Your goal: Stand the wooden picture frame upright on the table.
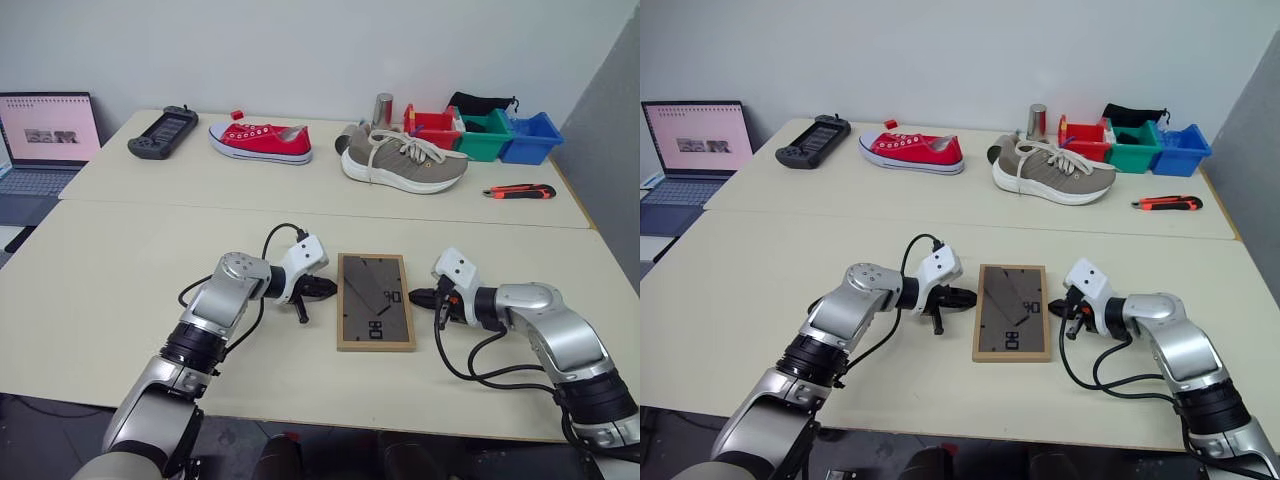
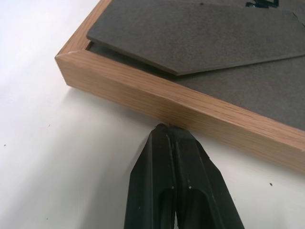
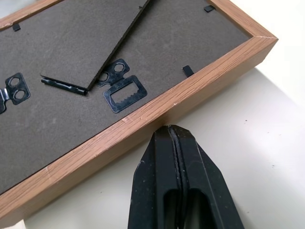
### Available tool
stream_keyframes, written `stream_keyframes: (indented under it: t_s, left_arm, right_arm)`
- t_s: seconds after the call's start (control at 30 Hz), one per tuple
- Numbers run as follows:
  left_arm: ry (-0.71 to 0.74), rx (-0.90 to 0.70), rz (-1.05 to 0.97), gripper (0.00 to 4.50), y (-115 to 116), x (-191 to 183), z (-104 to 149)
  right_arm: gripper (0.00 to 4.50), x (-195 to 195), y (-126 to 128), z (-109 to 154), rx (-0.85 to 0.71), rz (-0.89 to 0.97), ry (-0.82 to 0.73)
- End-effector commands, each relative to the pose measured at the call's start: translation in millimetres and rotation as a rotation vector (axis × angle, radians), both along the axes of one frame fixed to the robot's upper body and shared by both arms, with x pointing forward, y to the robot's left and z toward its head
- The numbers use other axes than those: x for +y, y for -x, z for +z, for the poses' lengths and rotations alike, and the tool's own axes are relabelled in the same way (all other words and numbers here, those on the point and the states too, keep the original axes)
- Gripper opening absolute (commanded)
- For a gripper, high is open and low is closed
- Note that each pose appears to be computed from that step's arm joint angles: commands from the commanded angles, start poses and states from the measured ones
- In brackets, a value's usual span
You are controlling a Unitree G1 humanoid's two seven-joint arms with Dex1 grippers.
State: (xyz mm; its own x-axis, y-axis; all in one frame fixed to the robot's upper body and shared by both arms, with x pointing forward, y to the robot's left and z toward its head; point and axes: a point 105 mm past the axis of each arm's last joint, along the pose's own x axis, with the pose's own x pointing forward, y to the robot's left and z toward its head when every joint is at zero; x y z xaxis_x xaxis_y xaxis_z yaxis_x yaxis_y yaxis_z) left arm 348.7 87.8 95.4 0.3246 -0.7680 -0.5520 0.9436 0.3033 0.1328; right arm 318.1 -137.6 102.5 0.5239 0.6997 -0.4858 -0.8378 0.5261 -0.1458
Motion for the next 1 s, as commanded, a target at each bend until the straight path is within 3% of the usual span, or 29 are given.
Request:
stream_keyframes:
  t_s: [0.03, 0.27, 0.43, 0.53, 0.67, 0.73, 0.87, 1.0]
  left_arm:
    - [-0.082, 0.02, -0.04, 0.05, 6, 10, -13]
    - [-0.142, -0.055, 0.075, 0.05, -18, 56, -2]
    - [-0.088, -0.12, 0.201, 0.05, -37, 74, 14]
    - [-0.004, -0.102, 0.211, 0.05, -32, 74, 20]
    - [-0.002, -0.08, 0.198, 0.05, -19, 80, 18]
    - [0.088, -0.034, 0.251, 0.05, -14, 85, 22]
    - [0.196, 0.195, 0.185, 0.75, 20, 85, 26]
    - [0.279, 0.268, 0.272, 1.56, 15, 86, 34]
  right_arm:
    - [0.0, -1, 0, 7, -0.047, 0.029, 0.008]
    - [0.0, -29, -8, 6, -0.077, -0.026, 0.085]
    - [0.0, -46, -13, 12, -0.098, -0.066, 0.099]
    - [0.0, -47, -7, 18, -0.086, -0.047, 0.076]
    - [0.0, -44, -3, 20, -0.085, -0.019, 0.072]
    - [0.0, -40, -2, 20, -0.09, -0.003, 0.07]
    - [0.0, -35, -3, 18, -0.088, 0.042, 0.086]
    - [0.0, -32, -6, 15, -0.079, 0.073, 0.102]
